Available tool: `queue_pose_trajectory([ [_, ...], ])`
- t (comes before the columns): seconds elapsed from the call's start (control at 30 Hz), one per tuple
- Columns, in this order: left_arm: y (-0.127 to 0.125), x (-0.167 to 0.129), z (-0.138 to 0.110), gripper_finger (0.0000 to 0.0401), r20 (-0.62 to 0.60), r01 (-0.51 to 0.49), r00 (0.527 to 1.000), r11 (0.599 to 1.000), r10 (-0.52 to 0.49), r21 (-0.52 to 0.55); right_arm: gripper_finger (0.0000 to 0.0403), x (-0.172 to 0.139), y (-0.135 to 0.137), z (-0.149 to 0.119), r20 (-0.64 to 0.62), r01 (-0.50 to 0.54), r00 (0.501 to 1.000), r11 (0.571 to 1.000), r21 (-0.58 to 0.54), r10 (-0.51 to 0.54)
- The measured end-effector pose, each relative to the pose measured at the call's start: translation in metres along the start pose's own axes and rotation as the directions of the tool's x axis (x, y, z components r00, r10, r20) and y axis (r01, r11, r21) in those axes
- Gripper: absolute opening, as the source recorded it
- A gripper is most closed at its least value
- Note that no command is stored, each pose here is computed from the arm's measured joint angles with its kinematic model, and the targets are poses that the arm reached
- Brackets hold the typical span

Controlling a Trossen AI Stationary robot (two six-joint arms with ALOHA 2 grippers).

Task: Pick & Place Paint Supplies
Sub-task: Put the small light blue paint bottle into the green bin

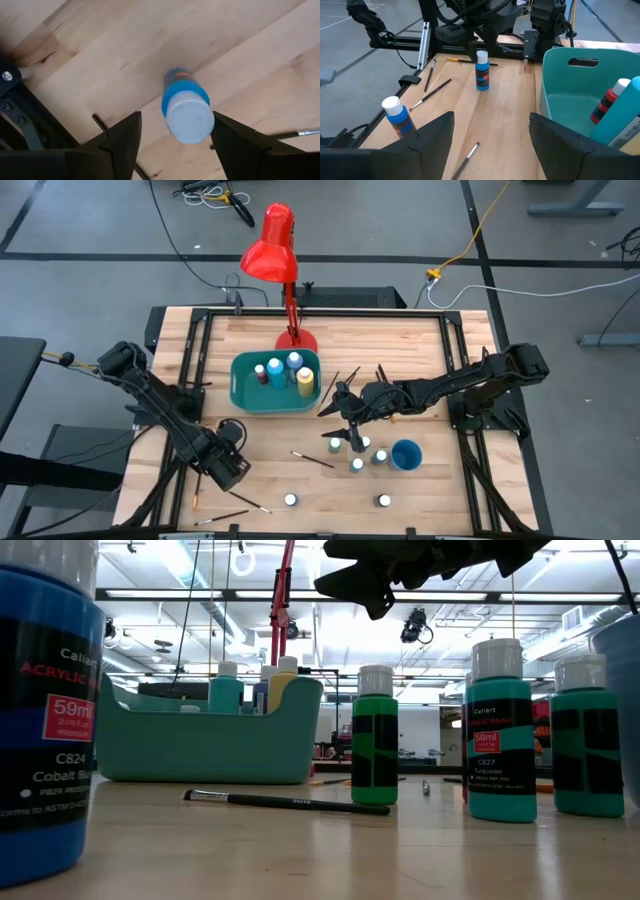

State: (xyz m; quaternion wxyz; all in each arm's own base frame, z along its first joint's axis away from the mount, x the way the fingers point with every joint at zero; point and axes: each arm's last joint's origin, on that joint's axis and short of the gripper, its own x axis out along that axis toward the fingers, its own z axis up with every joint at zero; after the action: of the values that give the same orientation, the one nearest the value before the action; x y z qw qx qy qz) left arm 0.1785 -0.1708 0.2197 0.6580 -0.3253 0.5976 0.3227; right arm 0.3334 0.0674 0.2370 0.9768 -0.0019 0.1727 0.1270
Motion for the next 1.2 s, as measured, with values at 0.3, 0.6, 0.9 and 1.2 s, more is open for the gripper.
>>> queue_pose_trajectory([
  [0.3, -0.0002, 0.0, 0.0012, 0.0151, 0.043, 0.006, 0.999, 1.0, -0.006, 0.009, 0.0263, 0.0, 0.0, -0.0001, -0.001, 0.0, 1.0, 1.0, 0.0, 0.0],
  [0.6, -0.0012, -0.0001, 0.0023, 0.0153, 0.083, 0.022, 0.996, 1.0, -0.022, -0.001, 0.0263, 0.0, 0.0, -0.0002, -0.002, 0.0, 1.0, 1.0, -0.001, 0.0],
  [0.9, -0.0014, -0.0002, 0.0036, 0.0228, 0.125, 0.025, 0.992, 0.999, -0.028, 0.027, 0.0263, 0.0, 0.0, -0.0002, -0.002, 0.0, 1.0, 1.0, -0.001, 0.0],
  [1.2, -0.0024, 0.0015, 0.0028, 0.0214, 0.112, 0.019, 0.994, 0.999, -0.021, 0.027, 0.0263, 0.0, 0.0001, -0.0003, -0.003, -0.001, 1.0, 1.0, 0.007, 0.001],
])
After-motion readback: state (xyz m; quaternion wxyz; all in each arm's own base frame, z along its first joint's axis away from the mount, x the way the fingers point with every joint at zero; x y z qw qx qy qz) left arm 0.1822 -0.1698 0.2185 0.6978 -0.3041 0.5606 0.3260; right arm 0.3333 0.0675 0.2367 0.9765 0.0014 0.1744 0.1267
